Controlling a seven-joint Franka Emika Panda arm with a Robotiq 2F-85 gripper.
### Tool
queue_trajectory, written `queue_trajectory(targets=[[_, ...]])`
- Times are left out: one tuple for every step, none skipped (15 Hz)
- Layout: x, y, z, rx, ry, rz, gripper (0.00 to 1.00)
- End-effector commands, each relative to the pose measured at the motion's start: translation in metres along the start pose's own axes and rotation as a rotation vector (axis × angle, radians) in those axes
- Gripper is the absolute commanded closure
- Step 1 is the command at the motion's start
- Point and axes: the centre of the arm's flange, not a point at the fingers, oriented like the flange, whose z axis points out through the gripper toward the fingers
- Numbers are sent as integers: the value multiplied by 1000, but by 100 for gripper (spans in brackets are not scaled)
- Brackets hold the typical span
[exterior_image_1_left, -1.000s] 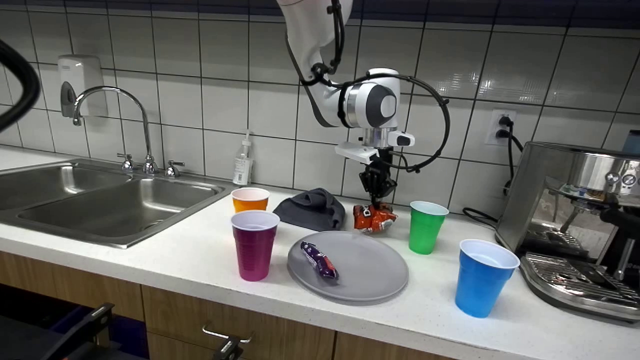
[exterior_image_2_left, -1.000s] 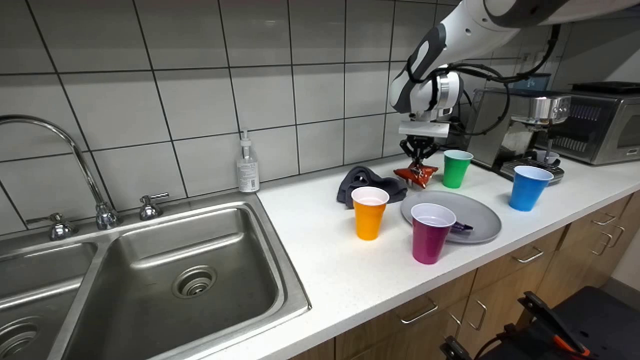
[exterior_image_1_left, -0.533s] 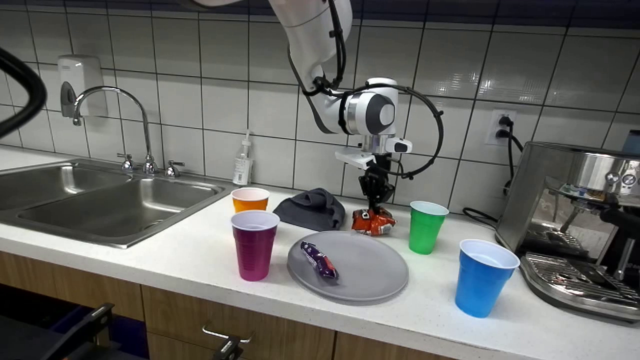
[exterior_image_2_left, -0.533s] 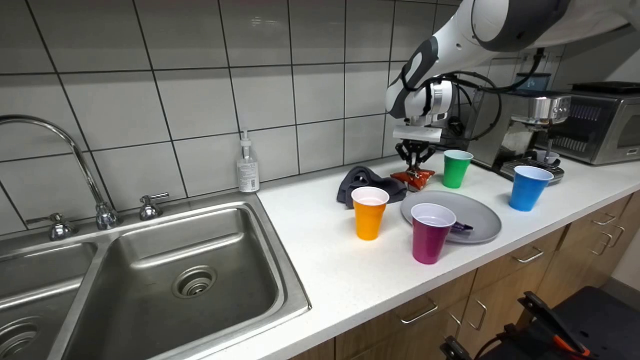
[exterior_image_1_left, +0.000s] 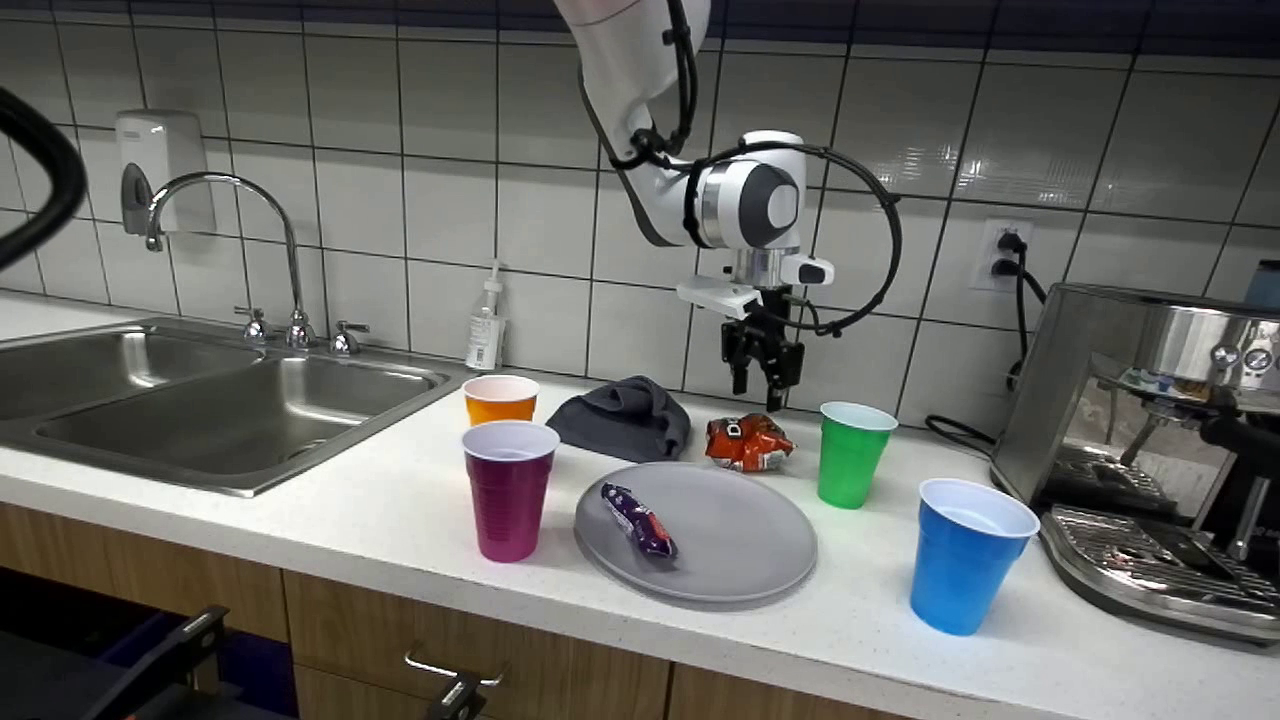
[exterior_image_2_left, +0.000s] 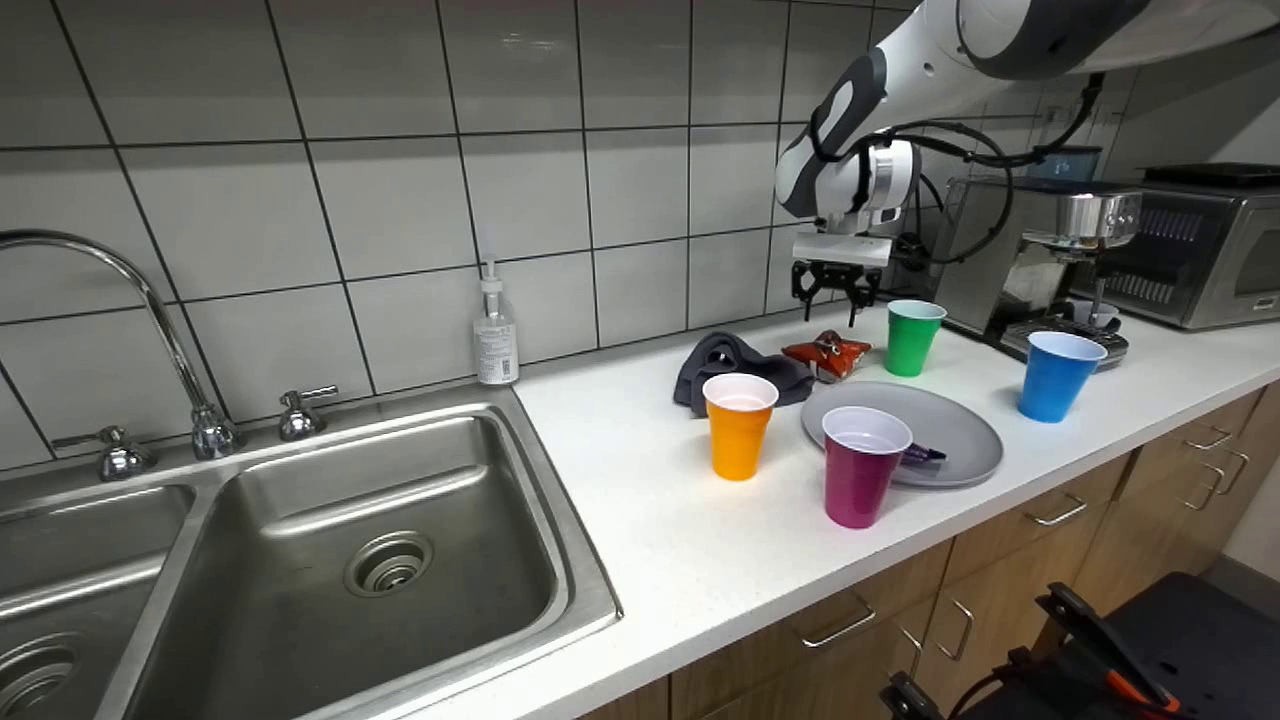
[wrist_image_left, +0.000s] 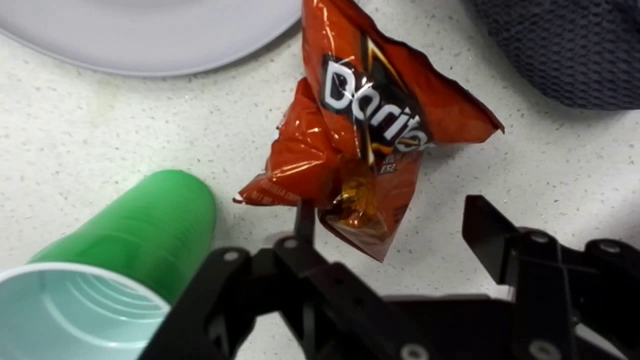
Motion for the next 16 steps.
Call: queue_trajectory(targets=[[-23,27,-28,19,-27,-48,0],[-26,31,-28,15,-27,-56,0],[-31,35,-28,12,-29,-64,0],[-35,40,-28,13,-43,-74,0],[-40,46,-28,12,-57,-86,0],[-45,51,-27,9,-70,-97,0],[-51,56,-26,4,-80,-110,0],[-56,61,-25,1,-95,-121,0],[-62,65,-25,-1,-103,-133,0],[-68,70,-26,-3,-114,-147,0],[-76,75,-28,-3,-121,-168,0],[-82,79,-30,-2,-129,-191,0],[-90,84,-32,0,-130,-225,0],[-97,87,-34,2,-134,-259,0],[-103,90,-35,4,-131,-286,0],[-109,92,-35,6,-135,-319,0]])
